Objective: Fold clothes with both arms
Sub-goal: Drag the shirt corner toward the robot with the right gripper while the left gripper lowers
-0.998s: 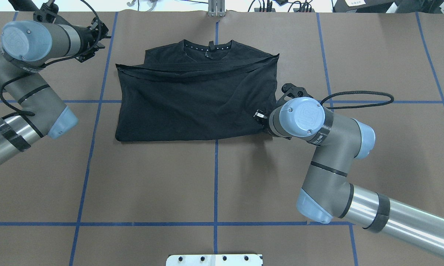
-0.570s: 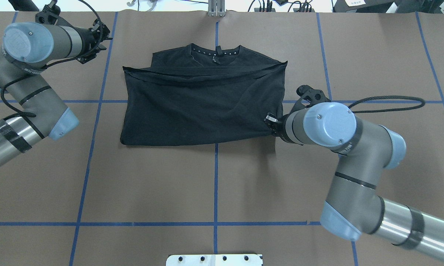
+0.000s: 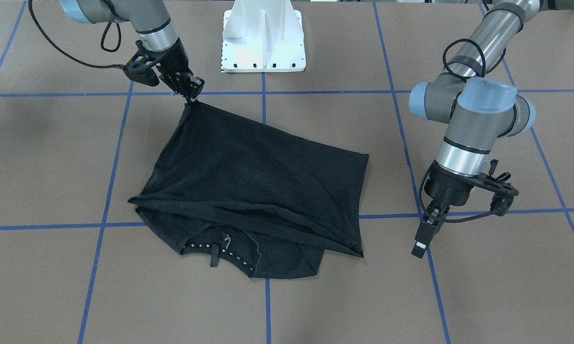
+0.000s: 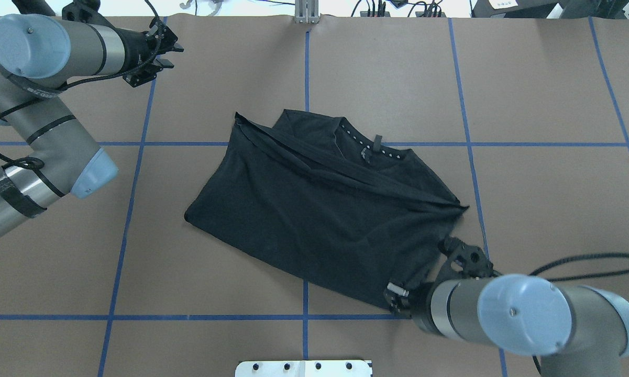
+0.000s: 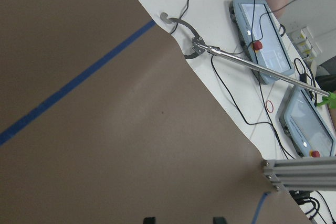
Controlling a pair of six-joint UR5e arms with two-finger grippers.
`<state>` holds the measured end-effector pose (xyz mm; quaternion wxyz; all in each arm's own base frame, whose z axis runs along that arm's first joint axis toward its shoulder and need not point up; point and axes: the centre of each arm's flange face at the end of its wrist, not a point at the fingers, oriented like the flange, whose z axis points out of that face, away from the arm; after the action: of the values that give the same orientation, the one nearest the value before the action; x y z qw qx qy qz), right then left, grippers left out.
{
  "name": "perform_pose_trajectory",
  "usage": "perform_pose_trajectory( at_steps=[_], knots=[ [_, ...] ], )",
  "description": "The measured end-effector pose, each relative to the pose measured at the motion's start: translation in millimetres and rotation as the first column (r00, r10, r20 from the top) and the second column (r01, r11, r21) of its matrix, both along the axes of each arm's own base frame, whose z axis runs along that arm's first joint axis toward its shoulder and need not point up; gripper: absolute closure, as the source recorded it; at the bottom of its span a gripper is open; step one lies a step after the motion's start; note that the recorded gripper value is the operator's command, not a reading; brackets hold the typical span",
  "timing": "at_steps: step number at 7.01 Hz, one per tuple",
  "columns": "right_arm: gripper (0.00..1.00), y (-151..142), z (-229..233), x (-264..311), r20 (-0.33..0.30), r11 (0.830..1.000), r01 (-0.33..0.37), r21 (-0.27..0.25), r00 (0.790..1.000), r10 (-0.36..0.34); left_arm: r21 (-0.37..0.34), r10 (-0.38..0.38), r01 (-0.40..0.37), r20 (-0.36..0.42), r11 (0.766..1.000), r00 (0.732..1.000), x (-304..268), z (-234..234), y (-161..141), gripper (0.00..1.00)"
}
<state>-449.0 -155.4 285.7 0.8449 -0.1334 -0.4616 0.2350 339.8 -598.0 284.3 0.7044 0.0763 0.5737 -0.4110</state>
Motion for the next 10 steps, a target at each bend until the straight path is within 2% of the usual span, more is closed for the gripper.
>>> perform_pose_trajectory(
  at_steps=[1,2,3,4,5,7,8,10],
  knots=[
    [0.0,27,1,2,0.0,0.999,0.05,-0.012,0.999,-0.05,-0.015,0.03,-0.031,-0.008,0.999,1.0,1,-7,6,0.53],
    [0.0,39,-2,9,0.007,0.997,0.074,-0.017,0.997,-0.073,-0.042,0.059,-0.06,-0.013,0.997,0.998,2,-8,10,0.53],
    [0.0,39,-10,21,0.025,0.997,0.074,-0.018,0.997,-0.073,-0.071,0.081,-0.082,-0.011,0.994,0.997,3,-6,16,0.53],
    [0.0,26,-17,33,0.043,0.999,0.045,-0.018,0.998,-0.044,-0.104,0.107,-0.106,0.005,0.989,0.994,11,-1,32,0.53],
    [0.0,2,-24,42,0.06,1.0,-0.01,-0.018,0.998,0.011,-0.138,0.138,-0.133,0.028,0.981,0.99,27,8,61,0.52],
    [0.0,-60,-37,54,0.091,0.992,-0.122,-0.034,0.988,0.125,-0.2,0.182,-0.169,0.048,0.965,0.982,60,39,149,0.49],
    [0.0,-89,-40,52,0.093,0.987,-0.152,-0.052,0.983,0.157,-0.228,0.189,-0.173,0.05,0.958,0.981,78,50,183,0.47],
    [0.0,-123,-38,43,0.082,0.982,-0.179,-0.059,0.98,0.184,-0.265,0.189,-0.169,0.052,0.949,0.981,106,60,219,0.41]
  ],
)
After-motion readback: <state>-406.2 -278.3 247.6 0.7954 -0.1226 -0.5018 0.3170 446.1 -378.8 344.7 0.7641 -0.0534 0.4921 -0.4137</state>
